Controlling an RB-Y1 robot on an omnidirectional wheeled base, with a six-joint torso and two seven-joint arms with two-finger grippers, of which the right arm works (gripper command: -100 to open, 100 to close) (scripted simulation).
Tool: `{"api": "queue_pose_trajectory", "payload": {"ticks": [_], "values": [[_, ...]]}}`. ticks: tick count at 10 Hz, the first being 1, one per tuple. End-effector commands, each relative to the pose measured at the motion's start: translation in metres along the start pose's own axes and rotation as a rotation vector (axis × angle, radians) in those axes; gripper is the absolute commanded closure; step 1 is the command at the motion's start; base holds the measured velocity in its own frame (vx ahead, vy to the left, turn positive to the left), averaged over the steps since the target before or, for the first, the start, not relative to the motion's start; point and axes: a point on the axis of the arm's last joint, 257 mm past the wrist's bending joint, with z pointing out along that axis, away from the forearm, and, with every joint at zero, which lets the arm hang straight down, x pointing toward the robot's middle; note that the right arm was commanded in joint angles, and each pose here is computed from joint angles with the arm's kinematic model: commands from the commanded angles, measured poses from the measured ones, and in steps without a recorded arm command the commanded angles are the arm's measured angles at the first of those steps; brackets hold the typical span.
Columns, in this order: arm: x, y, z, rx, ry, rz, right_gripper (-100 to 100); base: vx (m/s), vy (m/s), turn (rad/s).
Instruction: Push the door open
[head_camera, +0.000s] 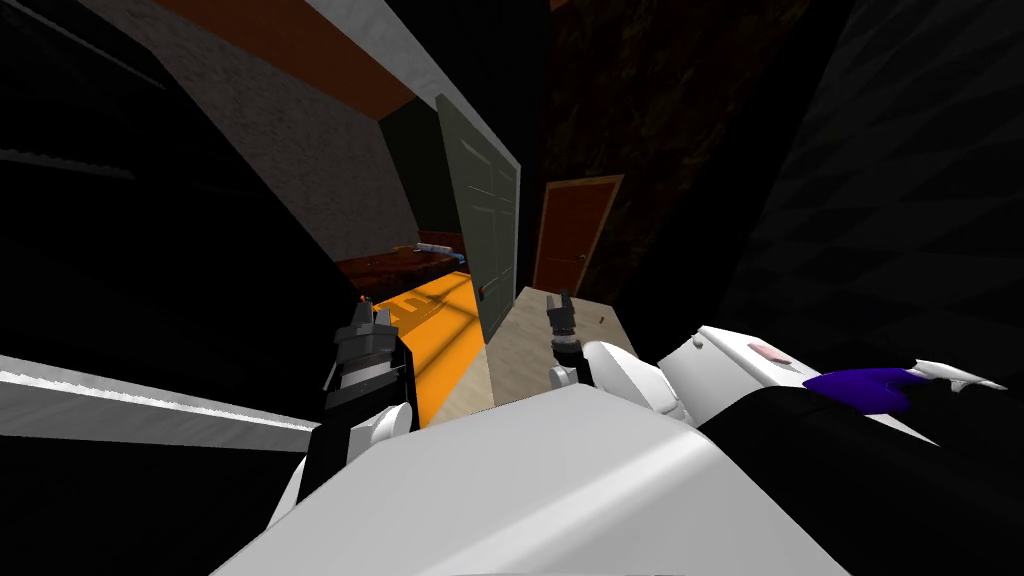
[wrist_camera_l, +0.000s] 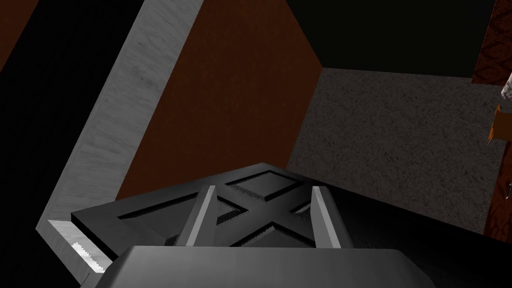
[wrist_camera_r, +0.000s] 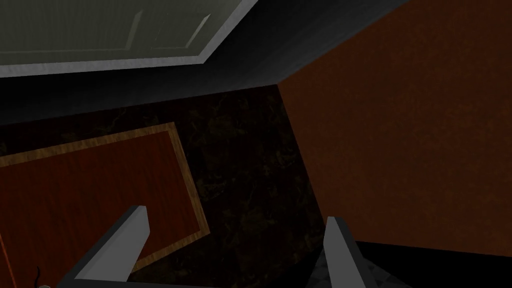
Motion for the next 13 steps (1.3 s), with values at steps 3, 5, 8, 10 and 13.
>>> {"api": "queue_pose_trajectory", "payload": {"ticks": [3,5,8,10,13], "values": [[0.026,-0.023,-0.0056,0.042,0.049,0.060,-100,0.127,-0.035,0.002],[0.047,-0.041,-0.0115,0.074,0.087,0.103,-100,0.138,-0.022,0.002],[0.070,-0.058,-0.0189,0.107,0.129,0.145,-100,0.102,-0.026,0.002],[0.086,-0.069,-0.0250,0.130,0.159,0.172,-100,0.100,-0.022,0.001],[0.110,-0.085,-0.0356,0.166,0.206,0.212,-100,0.094,-0.023,0.002]]}}
